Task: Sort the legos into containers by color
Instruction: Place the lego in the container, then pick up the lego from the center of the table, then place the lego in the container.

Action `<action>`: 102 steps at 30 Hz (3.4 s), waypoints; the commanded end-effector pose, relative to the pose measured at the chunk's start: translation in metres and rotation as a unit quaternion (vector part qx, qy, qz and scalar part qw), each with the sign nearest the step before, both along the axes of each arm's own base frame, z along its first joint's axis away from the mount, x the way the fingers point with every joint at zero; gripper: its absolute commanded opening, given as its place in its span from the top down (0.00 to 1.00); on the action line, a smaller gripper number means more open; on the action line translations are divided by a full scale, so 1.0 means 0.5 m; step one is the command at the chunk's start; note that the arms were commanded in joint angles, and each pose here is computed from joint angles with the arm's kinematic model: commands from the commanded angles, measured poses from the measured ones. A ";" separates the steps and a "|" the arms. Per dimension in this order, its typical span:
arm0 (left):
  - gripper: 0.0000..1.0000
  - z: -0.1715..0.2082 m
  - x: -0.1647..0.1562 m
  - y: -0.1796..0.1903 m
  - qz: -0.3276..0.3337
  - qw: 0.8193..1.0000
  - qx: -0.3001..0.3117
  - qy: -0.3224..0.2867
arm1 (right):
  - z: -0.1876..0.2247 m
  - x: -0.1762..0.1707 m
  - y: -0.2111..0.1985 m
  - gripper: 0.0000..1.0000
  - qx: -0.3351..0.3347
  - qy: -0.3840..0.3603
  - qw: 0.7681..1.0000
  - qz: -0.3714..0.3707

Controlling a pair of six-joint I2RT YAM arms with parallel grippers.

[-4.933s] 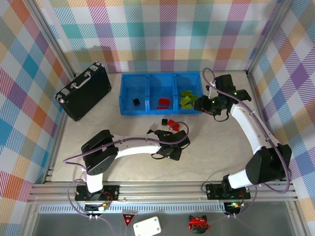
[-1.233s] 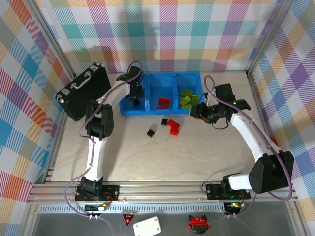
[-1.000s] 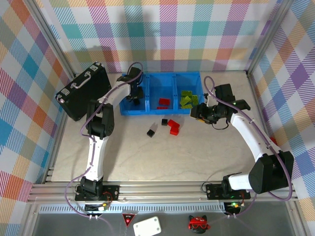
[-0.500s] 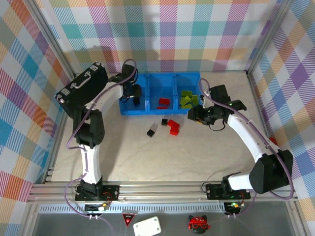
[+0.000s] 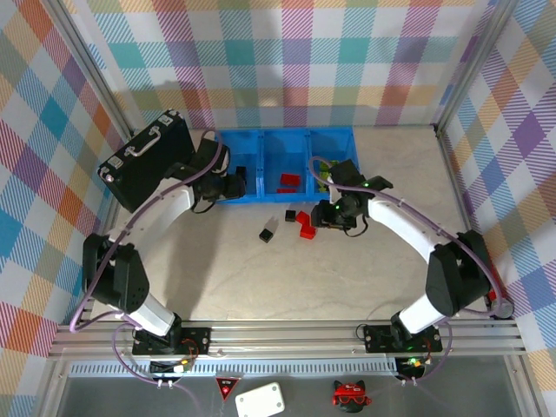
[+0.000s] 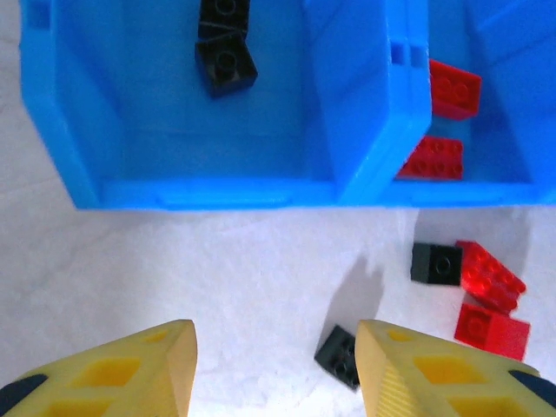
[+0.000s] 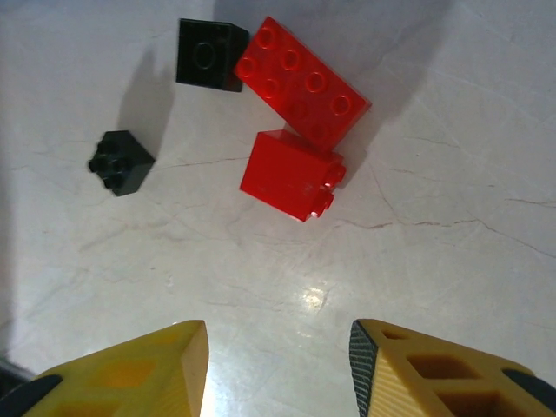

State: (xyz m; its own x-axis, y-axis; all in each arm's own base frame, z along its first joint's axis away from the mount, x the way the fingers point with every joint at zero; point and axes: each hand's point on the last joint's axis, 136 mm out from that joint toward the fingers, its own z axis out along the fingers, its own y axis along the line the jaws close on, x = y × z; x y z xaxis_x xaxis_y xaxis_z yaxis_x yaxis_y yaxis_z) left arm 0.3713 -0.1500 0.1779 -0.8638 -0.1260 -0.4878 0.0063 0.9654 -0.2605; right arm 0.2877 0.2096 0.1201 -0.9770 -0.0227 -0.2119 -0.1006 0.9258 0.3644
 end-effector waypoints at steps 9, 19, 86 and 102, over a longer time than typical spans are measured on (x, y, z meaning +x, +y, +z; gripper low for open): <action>0.49 0.047 -0.110 -0.027 -0.059 0.998 -0.028 -0.004 | -0.042 0.034 0.037 0.38 -0.076 -0.008 0.995 -0.057; 0.49 0.038 -0.145 -0.006 -0.121 0.991 0.040 -0.037 | -0.095 0.046 0.057 0.25 -0.111 -0.005 0.989 -0.100; 0.48 -0.052 -0.175 -0.019 -0.032 0.999 0.005 0.003 | 0.064 0.169 0.153 0.59 -0.091 -0.116 0.989 -0.002; 0.49 -0.067 -0.201 -0.019 -0.007 1.000 0.003 0.009 | 0.021 0.339 0.257 0.60 -0.029 -0.109 0.994 0.012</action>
State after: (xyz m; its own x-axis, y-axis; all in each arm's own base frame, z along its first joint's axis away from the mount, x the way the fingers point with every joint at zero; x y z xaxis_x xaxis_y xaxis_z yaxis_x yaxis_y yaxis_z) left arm 0.2739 -0.1606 0.1417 -0.8841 -0.0929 -0.4580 0.0279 0.9678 -0.2502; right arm 0.4527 0.3336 0.1288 -0.9023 -0.0493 -0.4282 -0.1726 0.9516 0.2543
